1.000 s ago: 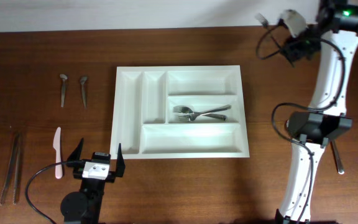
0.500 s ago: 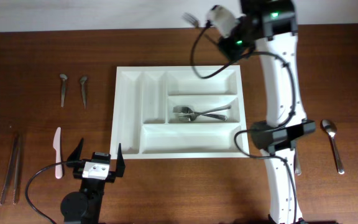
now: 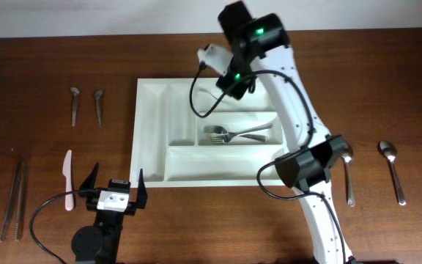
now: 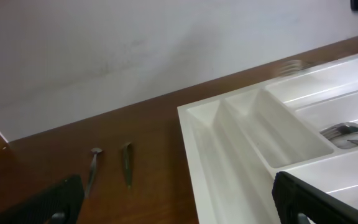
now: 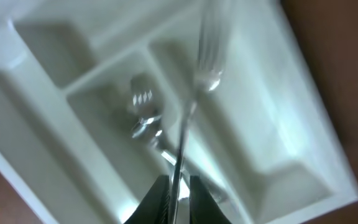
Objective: Pack container
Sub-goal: 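Lift the fork, carry it left, and release it in the middle compartment, then move the right gripper back right over the left spoon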
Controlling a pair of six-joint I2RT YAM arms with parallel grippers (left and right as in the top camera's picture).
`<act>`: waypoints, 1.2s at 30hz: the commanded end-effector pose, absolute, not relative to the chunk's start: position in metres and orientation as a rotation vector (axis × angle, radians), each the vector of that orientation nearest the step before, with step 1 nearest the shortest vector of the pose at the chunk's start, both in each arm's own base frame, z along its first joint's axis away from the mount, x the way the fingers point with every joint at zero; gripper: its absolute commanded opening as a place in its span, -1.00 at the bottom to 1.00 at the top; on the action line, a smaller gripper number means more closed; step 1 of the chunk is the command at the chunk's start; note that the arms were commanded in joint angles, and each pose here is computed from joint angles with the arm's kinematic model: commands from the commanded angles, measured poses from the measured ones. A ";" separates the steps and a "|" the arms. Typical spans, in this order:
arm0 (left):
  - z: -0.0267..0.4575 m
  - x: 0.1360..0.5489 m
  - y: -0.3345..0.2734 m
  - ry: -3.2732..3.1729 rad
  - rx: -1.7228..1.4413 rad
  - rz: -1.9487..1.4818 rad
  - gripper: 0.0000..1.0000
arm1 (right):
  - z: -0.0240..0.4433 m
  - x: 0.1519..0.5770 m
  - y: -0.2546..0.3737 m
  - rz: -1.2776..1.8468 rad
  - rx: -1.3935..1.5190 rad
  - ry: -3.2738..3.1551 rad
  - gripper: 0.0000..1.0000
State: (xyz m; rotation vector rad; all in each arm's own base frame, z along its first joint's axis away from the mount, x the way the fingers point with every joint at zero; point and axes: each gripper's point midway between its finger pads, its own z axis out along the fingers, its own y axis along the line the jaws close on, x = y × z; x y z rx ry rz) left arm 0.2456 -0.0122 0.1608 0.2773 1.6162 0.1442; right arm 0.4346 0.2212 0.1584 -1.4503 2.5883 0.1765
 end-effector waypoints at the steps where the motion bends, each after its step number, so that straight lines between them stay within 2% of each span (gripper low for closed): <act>1: 0.158 0.246 -0.010 1.620 0.277 0.157 0.98 | 0.167 0.423 0.210 0.129 -1.507 2.589 -0.77; 11: 0.158 0.246 -0.010 1.620 0.277 0.157 0.99 | 0.160 0.415 0.206 0.141 -1.550 2.612 -0.85; 14: 0.158 0.246 -0.010 1.620 0.277 0.157 0.98 | 0.160 0.416 0.203 0.140 -1.538 2.619 -0.83; 15: 0.158 0.246 -0.010 1.620 0.277 0.157 0.98 | 0.160 0.417 0.200 0.138 -1.532 2.623 -0.74; 16: 0.158 0.246 -0.010 1.620 0.277 0.157 0.98 | 0.160 0.419 0.197 0.132 -1.522 2.628 -0.18; 17: 0.158 0.246 -0.010 1.620 0.277 0.157 0.99 | 0.160 0.420 0.194 0.125 -1.514 2.633 0.23; 18: 0.158 0.246 -0.010 1.620 0.277 0.157 0.98 | 0.160 0.422 0.190 0.120 -1.504 2.640 0.81; 19: 0.158 0.246 -0.010 1.620 0.277 0.157 0.98 | 0.160 0.423 0.187 0.118 -1.493 2.646 0.97; 22: 0.158 0.246 -0.010 1.620 0.277 0.158 0.98 | 0.161 0.432 0.167 0.058 -1.383 2.708 0.97; 27: 0.158 0.246 -0.010 1.620 0.277 0.157 0.99 | 0.175 0.450 0.111 -0.092 -0.997 2.843 0.97; 36: 0.158 0.246 -0.010 1.620 0.277 0.157 0.98 | 0.271 0.436 0.030 -0.104 -0.429 2.760 0.97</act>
